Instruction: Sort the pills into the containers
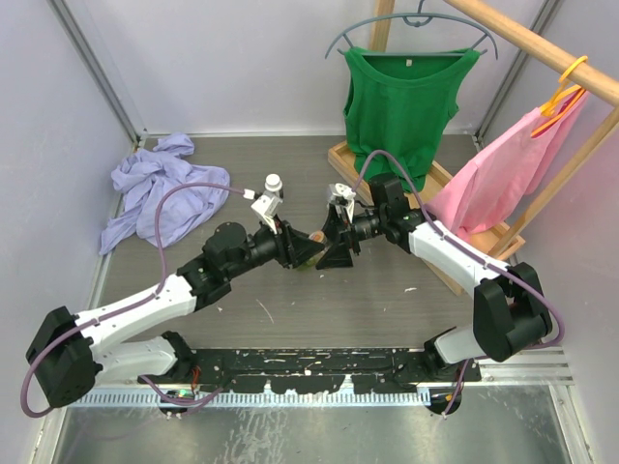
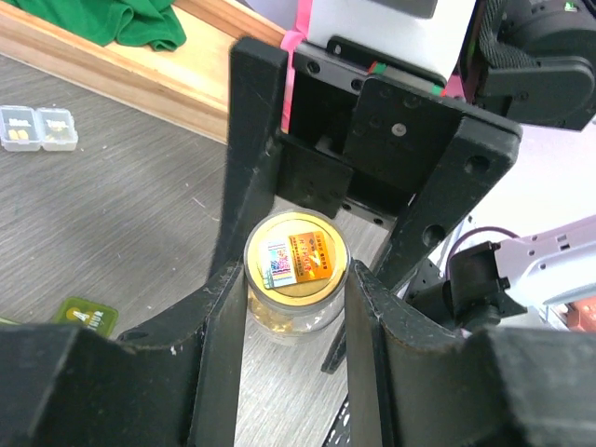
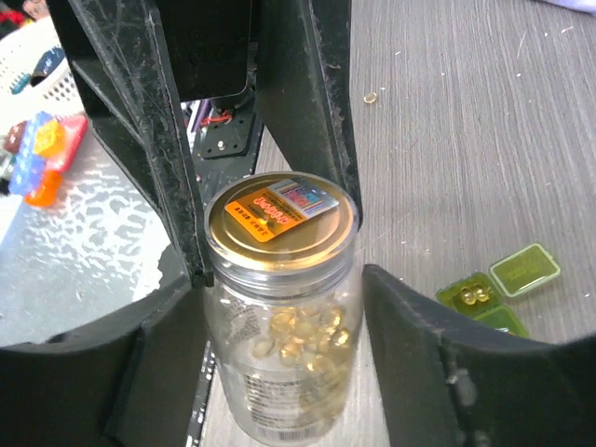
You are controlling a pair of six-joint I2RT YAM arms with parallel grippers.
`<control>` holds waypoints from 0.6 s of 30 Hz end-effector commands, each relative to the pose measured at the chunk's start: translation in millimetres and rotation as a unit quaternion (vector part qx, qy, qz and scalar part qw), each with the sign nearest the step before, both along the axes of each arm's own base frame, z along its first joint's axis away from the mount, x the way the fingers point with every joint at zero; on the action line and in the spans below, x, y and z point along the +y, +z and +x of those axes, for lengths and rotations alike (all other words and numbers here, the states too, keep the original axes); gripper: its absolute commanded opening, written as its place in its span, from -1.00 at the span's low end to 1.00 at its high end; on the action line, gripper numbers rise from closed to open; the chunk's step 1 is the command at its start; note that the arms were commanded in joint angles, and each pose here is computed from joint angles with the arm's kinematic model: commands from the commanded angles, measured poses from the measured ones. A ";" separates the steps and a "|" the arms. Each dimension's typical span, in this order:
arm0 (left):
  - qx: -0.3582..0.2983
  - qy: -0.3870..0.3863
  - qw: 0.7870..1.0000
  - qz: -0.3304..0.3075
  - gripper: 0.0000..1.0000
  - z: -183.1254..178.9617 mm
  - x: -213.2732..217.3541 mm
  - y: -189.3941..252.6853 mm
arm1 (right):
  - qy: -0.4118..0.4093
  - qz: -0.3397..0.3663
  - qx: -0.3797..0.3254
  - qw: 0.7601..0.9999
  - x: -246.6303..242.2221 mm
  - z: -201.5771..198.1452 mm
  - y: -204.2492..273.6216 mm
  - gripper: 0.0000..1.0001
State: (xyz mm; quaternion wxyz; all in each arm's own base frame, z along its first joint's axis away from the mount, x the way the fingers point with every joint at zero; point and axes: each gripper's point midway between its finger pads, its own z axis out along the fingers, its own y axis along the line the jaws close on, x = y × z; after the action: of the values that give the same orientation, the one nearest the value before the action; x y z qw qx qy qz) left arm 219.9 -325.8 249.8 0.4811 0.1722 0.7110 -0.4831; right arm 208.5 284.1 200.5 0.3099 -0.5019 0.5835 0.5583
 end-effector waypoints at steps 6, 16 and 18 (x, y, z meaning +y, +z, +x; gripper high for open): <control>-0.046 0.017 0.999 0.002 -1.00 -8.1 18.5 1.7 | 0.010 0.020 -0.033 0.999 5.3 3.2 16.1 0.77; -0.011 0.273 0.954 0.125 -1.00 39.3 121.0 -68.5 | -0.024 -0.018 -0.062 0.998 1.5 19.1 -0.5 0.84; -0.001 0.344 0.930 0.130 -1.00 50.9 154.0 -76.9 | -0.029 -0.024 -0.069 0.997 0.4 22.1 -4.4 0.84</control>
State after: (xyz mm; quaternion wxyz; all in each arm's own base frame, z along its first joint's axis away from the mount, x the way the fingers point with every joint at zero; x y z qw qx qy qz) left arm 238.6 -240.9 183.4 0.5389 0.0926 0.7744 -0.3183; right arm 216.3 282.8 190.4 0.3226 -0.5085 0.5975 0.5295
